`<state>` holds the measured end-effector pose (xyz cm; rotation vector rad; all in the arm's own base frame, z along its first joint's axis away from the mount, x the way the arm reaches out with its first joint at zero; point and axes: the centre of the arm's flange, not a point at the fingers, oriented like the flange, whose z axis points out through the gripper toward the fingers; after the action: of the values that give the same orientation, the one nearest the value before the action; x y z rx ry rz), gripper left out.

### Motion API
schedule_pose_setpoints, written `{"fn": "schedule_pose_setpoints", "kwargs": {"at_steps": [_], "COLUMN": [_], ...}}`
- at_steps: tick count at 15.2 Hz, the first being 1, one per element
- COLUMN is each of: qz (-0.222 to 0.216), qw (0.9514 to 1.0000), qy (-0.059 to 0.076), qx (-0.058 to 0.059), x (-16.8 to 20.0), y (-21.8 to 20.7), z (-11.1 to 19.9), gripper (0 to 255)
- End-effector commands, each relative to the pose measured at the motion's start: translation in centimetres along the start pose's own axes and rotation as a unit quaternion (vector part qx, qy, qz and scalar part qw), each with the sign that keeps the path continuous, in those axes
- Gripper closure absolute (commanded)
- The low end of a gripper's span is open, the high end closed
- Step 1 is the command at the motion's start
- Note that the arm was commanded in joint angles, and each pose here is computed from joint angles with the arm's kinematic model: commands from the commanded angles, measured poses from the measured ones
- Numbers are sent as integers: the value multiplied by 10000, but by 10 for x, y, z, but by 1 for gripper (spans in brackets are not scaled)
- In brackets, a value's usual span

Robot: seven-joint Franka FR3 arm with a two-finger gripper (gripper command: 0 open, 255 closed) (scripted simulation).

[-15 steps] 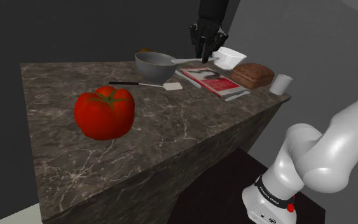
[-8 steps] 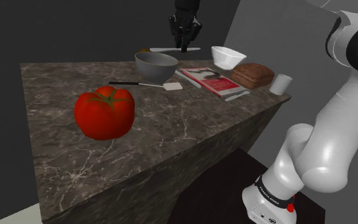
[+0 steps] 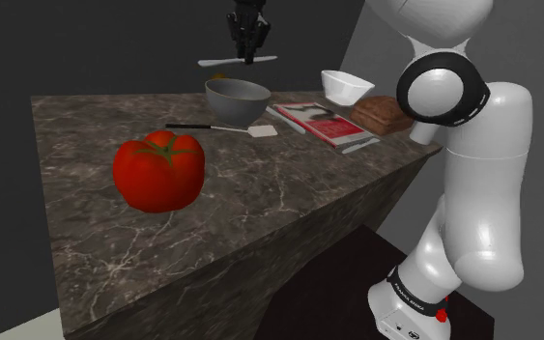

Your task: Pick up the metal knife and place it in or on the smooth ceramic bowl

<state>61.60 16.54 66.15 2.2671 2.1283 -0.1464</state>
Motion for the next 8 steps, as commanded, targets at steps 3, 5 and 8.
{"fn": "schedule_pose_setpoints", "kwargs": {"at_steps": [3,5,8], "qz": [-5,-5,-5], "qw": [10000,10000,10000], "qy": [-2,-2,-2], "qx": [-3,-3,-3], "x": [0,1,2], "y": [7,8,8], "z": [19,30,45], "gripper": [255,255,255]}}
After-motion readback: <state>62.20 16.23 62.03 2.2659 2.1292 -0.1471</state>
